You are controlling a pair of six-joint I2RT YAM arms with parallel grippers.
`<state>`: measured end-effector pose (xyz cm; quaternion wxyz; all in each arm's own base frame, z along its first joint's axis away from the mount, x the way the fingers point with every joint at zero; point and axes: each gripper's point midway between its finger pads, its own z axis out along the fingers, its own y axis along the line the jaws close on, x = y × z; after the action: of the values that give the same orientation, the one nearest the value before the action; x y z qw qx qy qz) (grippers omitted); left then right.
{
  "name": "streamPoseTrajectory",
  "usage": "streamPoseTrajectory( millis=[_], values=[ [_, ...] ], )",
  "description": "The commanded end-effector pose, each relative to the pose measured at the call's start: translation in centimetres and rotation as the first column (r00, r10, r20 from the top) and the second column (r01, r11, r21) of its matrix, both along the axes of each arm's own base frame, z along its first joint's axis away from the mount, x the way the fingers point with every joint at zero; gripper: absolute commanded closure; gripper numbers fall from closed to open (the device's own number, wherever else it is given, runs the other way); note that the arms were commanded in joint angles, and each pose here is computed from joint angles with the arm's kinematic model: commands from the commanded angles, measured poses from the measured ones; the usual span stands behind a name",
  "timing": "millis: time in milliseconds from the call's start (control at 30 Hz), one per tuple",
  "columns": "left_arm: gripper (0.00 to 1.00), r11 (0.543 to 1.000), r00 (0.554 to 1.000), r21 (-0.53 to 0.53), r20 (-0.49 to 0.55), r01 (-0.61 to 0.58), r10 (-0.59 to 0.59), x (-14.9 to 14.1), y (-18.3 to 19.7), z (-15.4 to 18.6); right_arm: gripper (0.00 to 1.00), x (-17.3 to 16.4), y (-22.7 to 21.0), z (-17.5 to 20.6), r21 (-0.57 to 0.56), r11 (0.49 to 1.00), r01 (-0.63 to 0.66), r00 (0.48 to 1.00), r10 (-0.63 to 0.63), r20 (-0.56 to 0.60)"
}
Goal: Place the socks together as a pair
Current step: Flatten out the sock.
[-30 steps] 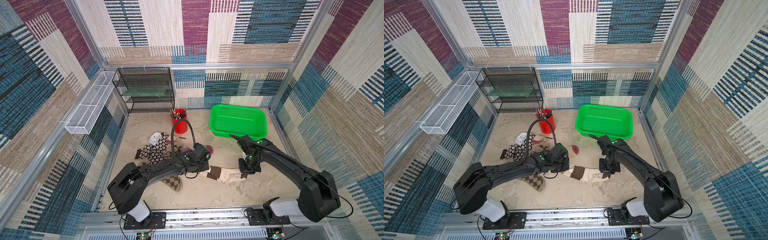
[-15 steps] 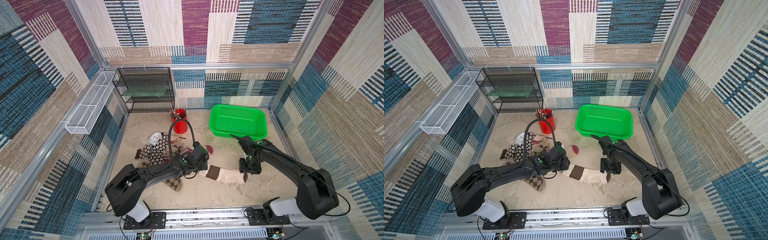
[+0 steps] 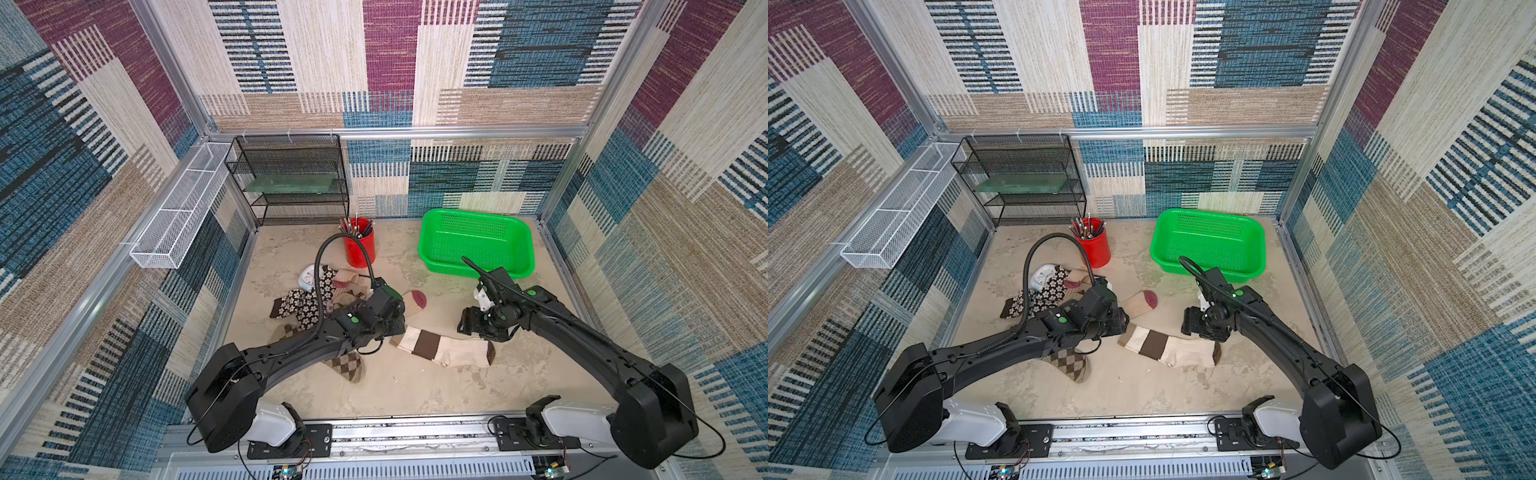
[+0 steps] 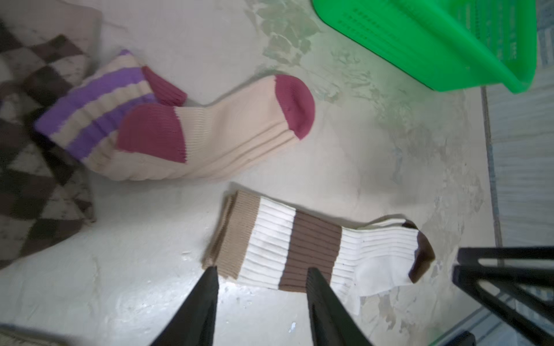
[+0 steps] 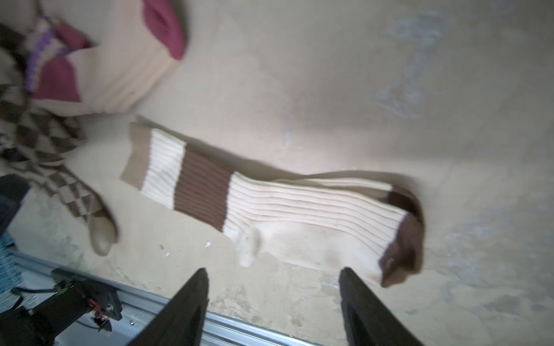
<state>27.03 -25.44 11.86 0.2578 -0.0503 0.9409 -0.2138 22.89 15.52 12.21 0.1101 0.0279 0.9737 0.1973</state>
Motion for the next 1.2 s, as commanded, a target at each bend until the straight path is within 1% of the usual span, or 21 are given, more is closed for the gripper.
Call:
streamPoseTrajectory(
  millis=[0, 67, 133, 167, 200, 300, 400, 433, 467, 533, 567, 667, 767, 800, 833, 867, 900, 967, 1067, 1100, 1167],
  values=[
    [0.47, 0.998, 0.996, -0.015, -0.068, -0.065, 0.064, -0.8, 2.9, 0.3, 0.07, 1.6, 3.3, 4.0, 0.161, 0.985, -0.069, 0.980, 0.036, 0.197],
    [0.38, 0.996, 0.995, 0.005, -0.039, -0.091, 0.091, -0.5, 5.3, 1.6, 0.04, 1.4, 3.9, 5.7, 0.207, 0.973, -0.100, 0.960, 0.039, 0.279],
    [0.30, 0.994, 0.994, 0.021, -0.032, -0.108, 0.109, -0.3, 7.3, 2.4, 0.00, 0.9, 4.0, 6.5, 0.224, 0.968, -0.110, 0.944, 0.031, 0.329],
    [0.28, 0.993, 0.993, 0.031, -0.036, -0.113, 0.114, -0.3, 8.4, 2.7, 0.03, 0.7, 3.9, 6.8, 0.230, 0.966, -0.114, 0.935, 0.027, 0.352],
    [0.24, 0.992, 0.992, 0.044, -0.040, -0.116, 0.118, -0.3, 9.2, 2.8, 0.04, 0.5, 3.9, 7.0, 0.235, 0.964, -0.121, 0.930, 0.027, 0.367],
    [0.22, 0.993, 0.992, 0.061, -0.067, -0.102, 0.106, -0.2, 11.1, 3.1, 0.04, -0.4, 3.9, 7.2, 0.259, 0.954, -0.151, 0.915, 0.036, 0.401],
    [0.22, 0.996, 0.982, 0.036, -0.172, -0.076, 0.081, -0.3, 11.8, 2.0, 0.04, -1.0, 4.1, 6.7, 0.276, 0.944, -0.182, 0.910, 0.055, 0.411],
    [0.24, 0.998, 0.974, 0.031, -0.215, -0.062, 0.068, -0.7, 11.9, 1.6, 0.04, -1.3, 4.3, 6.4, 0.282, 0.941, -0.187, 0.914, 0.062, 0.401],
    [0.24, 0.999, 0.969, 0.019, -0.241, -0.043, 0.046, -1.1, 11.7, 1.5, 0.04, -1.4, 4.4, 6.2, 0.286, 0.939, -0.191, 0.917, 0.067, 0.392],
    [0.25, 0.999, 0.960, -0.043, -0.280, 0.011, -0.023, -2.2, 10.5, 1.3, 0.04, -1.7, 4.4, 5.5, 0.280, 0.942, -0.184, 0.929, 0.074, 0.362],
    [0.26, 0.998, 0.954, -0.061, -0.296, 0.020, -0.038, -2.7, 10.3, 1.0, 0.04, -1.8, 4.5, 5.3, 0.278, 0.943, -0.185, 0.932, 0.079, 0.352],
    [0.27, 0.999, 0.944, -0.039, -0.329, 0.017, -0.029, -4.2, 11.0, -0.2, 0.04, -1.8, 4.6, 3.7, 0.254, 0.951, -0.178, 0.944, 0.093, 0.316],
    [0.27, 0.998, 0.944, -0.063, -0.329, 0.020, -0.039, -4.6, 10.7, -0.2, 0.04, -2.1, 2.1, -1.5, 0.124, 0.991, -0.044, 0.988, 0.025, 0.149],
    [0.27, 0.997, 0.946, -0.075, -0.320, 0.036, -0.058, -4.7, 10.2, 0.0, 0.04, -2.5, 0.4, -3.5, 0.044, 0.998, 0.053, 0.997, -0.055, 0.052],
    [0.27, 0.996, 0.949, -0.074, -0.305, 0.059, -0.079, -4.5, 9.6, 0.2, 0.04, -2.8, -1.2, -4.9, -0.031, 0.993, 0.117, 0.993, -0.118, -0.026],
    [0.27, 0.994, 0.951, -0.070, -0.294, 0.081, -0.098, -4.5, 9.1, 0.3, 0.04, -3.2, -1.9, -5.8, -0.066, 0.988, 0.138, 0.988, -0.142, -0.061],
    [0.27, 0.991, 0.950, -0.074, -0.287, 0.110, -0.126, -4.4, 8.2, 0.4, 0.04, -3.2, -2.3, -6.2, -0.091, 0.983, 0.161, 0.983, -0.168, -0.069],
    [0.27, 0.983, 0.940, -0.097, -0.292, 0.155, -0.177, -4.4, 6.1, 0.3, 0.03, -2.8, -2.8, -6.0, -0.099, 0.972, 0.213, 0.974, -0.219, -0.055],
    [0.27, 0.965, 0.916, -0.114, -0.305, 0.236, -0.260, -4.5, 2.6, -0.2, 0.01, -2.4, -4.5, -6.0, -0.138, 0.948, 0.287, 0.953, -0.297, -0.057],
    [0.28, 0.960, 0.908, -0.111, -0.312, 0.257, -0.279, -4.4, 1.6, -0.6, 0.01, -2.5, -5.1, -6.1, -0.160, 0.939, 0.303, 0.947, -0.316, -0.058],
    [0.28, 0.956, 0.901, -0.118, -0.322, 0.267, -0.291, -4.0, 0.1, -1.1, 0.00, -2.4, -5.5, -6.1, -0.164, 0.933, 0.320, 0.941, -0.333, -0.059]
  ],
)
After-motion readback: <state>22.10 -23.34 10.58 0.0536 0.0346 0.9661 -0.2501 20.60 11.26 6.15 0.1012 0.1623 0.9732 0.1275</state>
